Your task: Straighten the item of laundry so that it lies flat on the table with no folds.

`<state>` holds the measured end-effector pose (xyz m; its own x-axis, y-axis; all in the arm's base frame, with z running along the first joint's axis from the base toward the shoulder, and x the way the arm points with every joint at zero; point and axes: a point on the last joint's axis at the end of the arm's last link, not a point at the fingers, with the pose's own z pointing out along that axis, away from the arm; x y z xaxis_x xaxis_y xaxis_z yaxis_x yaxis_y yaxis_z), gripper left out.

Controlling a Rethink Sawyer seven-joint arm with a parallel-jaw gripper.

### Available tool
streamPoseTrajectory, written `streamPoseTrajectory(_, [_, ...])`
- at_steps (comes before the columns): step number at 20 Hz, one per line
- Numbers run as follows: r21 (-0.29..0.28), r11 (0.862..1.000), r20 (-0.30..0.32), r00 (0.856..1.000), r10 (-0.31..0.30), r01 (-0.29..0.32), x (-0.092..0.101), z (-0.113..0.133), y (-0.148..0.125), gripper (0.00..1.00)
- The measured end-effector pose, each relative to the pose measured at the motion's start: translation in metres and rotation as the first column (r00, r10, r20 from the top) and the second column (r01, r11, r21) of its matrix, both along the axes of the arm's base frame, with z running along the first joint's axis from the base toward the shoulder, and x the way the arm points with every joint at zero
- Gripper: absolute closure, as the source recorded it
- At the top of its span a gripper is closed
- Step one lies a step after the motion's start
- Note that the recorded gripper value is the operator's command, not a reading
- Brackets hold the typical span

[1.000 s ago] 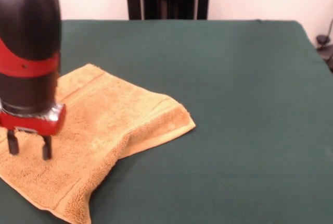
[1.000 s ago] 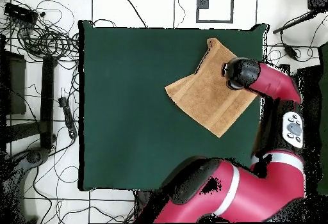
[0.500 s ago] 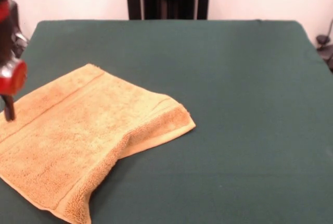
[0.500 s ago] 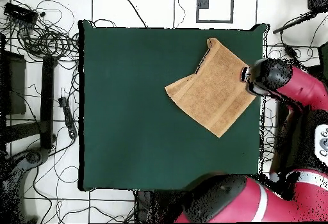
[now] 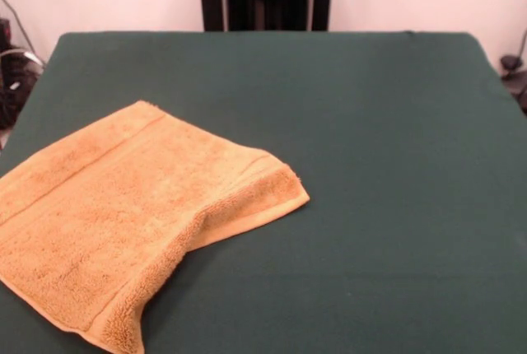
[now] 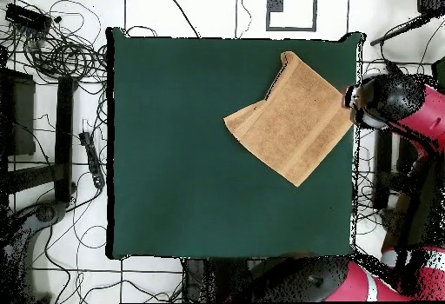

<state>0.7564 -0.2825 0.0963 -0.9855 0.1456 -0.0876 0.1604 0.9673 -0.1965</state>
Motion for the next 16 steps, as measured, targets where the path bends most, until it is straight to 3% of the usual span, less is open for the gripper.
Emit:
streamPoseTrajectory(9, [-0.003, 1.000, -0.030, 1.000, -0.007, 0.007, -0.013, -0.019, -0.014, 0.00])
streamPoseTrajectory(16, [0.031, 0.997, -0.075, 0.995, -0.073, 0.076, -0.039, -0.045, -0.060, 0.00])
